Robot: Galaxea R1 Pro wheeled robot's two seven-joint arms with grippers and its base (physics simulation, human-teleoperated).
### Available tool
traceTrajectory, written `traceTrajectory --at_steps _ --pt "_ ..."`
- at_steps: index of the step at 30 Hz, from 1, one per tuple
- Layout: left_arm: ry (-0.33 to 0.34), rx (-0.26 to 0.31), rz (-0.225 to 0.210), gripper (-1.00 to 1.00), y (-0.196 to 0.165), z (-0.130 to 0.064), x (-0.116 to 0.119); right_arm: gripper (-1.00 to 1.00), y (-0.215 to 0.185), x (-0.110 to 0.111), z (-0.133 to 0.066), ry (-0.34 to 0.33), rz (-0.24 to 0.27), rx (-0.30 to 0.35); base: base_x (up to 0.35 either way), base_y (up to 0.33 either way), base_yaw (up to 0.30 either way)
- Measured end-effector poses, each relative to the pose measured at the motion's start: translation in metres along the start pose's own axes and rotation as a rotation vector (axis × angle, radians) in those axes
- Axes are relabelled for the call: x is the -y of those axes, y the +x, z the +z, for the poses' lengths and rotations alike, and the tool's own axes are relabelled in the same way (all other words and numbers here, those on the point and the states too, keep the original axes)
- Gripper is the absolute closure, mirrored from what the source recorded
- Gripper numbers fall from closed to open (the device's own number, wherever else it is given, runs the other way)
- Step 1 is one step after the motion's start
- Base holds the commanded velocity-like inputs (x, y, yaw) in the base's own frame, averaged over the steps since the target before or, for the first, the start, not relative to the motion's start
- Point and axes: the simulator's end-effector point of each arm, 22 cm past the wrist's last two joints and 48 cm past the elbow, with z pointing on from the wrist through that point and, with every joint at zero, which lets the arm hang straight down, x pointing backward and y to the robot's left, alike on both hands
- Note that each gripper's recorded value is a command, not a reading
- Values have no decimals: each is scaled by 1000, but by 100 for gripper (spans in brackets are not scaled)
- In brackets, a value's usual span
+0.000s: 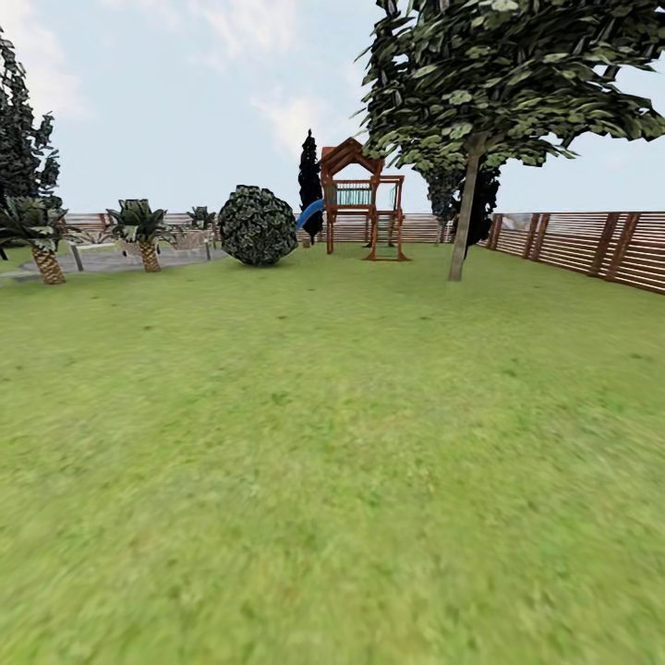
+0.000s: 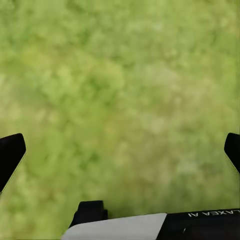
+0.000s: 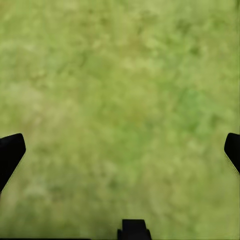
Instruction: Take the three Easter eggs out of the wicker basket on the lawn in the garden, then place them on the lawn next to a single tree (choose any tree) so that all three eggs are next to the same tree and none are left in the basket.
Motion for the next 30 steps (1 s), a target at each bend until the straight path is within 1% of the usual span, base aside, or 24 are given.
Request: traceTrajectory --at_steps 30 --pt "0 0 0 -100 0 0 0 -100 0 0 0 0 0 0 335 0 0"
